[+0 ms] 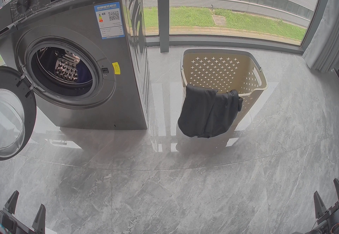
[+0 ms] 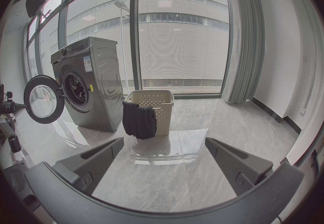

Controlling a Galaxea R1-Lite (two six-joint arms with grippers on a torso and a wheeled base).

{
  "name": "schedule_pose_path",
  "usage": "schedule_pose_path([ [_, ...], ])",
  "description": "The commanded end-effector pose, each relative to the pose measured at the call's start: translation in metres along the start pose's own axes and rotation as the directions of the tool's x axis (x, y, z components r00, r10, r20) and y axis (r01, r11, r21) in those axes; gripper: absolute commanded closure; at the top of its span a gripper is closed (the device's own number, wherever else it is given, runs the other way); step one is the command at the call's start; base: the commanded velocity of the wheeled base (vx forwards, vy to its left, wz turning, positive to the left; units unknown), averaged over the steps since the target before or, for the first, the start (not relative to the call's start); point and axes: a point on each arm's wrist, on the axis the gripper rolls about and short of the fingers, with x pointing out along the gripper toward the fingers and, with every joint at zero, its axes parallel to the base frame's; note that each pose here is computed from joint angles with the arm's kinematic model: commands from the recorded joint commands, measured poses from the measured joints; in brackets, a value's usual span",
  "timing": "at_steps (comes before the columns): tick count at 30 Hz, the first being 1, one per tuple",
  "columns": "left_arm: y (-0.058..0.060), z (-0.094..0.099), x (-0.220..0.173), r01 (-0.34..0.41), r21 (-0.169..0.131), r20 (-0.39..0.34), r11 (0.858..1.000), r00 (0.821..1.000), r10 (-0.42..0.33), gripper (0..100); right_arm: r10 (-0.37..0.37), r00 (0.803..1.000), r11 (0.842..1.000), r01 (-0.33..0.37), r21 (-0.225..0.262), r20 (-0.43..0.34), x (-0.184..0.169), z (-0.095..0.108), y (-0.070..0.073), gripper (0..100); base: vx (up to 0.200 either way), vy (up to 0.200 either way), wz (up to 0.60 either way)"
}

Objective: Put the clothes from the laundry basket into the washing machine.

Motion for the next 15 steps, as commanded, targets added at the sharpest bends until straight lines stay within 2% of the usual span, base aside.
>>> schedule_pose_path([
  [1,0.0,-0.0048,0.0002,0.0,-0.001,-0.003,1.0,1.0,0.0,0,0.0,1.0,1.0,0.0,0.0,-0.018,0.0013,-0.0044,0.0,0,0.2,0.0,0.0],
  [15,0.0,-0.0048,0.0002,0.0,-0.002,-0.003,1.0,1.0,0.0,0,0.0,1.0,1.0,0.0,0.0,-0.018,0.0013,-0.0044,0.0,0,0.2,0.0,0.0],
])
